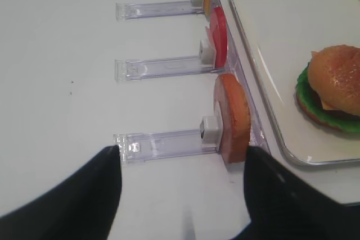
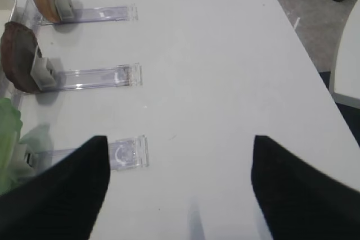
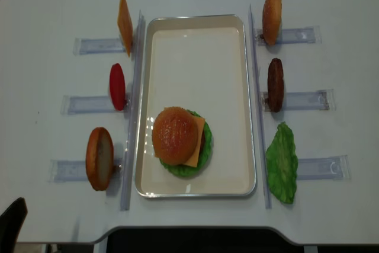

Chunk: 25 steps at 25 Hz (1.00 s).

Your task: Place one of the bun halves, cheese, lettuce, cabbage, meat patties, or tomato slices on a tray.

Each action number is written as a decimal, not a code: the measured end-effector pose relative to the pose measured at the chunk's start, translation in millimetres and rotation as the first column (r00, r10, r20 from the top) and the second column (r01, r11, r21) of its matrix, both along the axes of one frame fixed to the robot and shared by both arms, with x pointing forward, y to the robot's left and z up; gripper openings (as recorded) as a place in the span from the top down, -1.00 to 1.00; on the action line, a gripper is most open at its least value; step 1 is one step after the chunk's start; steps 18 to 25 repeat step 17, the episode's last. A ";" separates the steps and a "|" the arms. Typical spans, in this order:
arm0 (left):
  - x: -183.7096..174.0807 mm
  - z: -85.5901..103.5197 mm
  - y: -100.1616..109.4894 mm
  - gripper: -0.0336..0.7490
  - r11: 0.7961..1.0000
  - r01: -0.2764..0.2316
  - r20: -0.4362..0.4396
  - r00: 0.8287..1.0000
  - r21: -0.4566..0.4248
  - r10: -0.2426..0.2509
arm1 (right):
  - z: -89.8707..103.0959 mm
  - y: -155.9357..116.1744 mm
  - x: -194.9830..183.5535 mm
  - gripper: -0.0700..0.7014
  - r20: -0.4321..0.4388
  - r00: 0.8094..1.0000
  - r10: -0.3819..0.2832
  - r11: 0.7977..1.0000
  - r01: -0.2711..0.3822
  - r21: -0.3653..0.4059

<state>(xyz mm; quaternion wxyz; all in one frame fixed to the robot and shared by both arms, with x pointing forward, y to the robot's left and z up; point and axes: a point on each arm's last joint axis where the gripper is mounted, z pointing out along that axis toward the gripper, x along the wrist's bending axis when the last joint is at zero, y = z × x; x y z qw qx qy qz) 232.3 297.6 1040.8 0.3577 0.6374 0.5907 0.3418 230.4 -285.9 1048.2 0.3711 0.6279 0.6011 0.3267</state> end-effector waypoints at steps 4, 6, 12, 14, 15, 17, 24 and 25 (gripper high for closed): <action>0.0 0.0 0.0 -0.41 1.000 0.000 0.000 1.000 0.000 0.000 | 0.0 -0.1 -0.1 -0.49 0.000 1.000 0.006 1.000 -0.006 0.001; 0.0 0.0 0.0 -0.41 1.000 0.000 0.000 1.000 0.000 0.000 | 0.0 -0.2 -0.3 -0.49 0.000 1.000 0.022 1.000 -0.022 0.001; 0.0 0.0 0.0 -0.41 1.000 0.000 0.000 1.000 0.000 0.000 | 0.2 -0.5 -0.6 -0.49 0.002 0.999 0.052 0.999 -0.052 0.001; 0.0 0.0 0.0 -0.41 1.000 0.000 0.000 1.000 0.000 0.000 | 0.2 -0.5 -0.7 -0.49 0.002 0.999 0.054 0.999 -0.054 0.001; 0.0 0.0 0.0 -0.41 1.000 0.000 0.000 1.000 0.000 0.000 | 0.2 -0.5 -0.7 -0.49 0.002 0.999 0.054 0.999 -0.054 0.001; 0.0 0.0 0.0 -0.41 1.000 0.000 0.000 1.000 0.000 0.000 | 0.2 -0.5 -0.7 -0.49 0.002 0.999 0.054 0.999 -0.054 0.001; 0.0 0.0 0.0 -0.41 1.000 0.000 0.000 1.000 0.000 0.000 | 0.2 -0.5 -0.7 -0.49 0.002 0.999 0.054 0.999 -0.054 0.001; 0.0 0.0 0.0 -0.41 1.000 0.000 0.000 1.000 0.000 0.000 | 0.2 -0.5 -0.7 -0.49 0.002 0.999 0.054 0.999 -0.054 0.001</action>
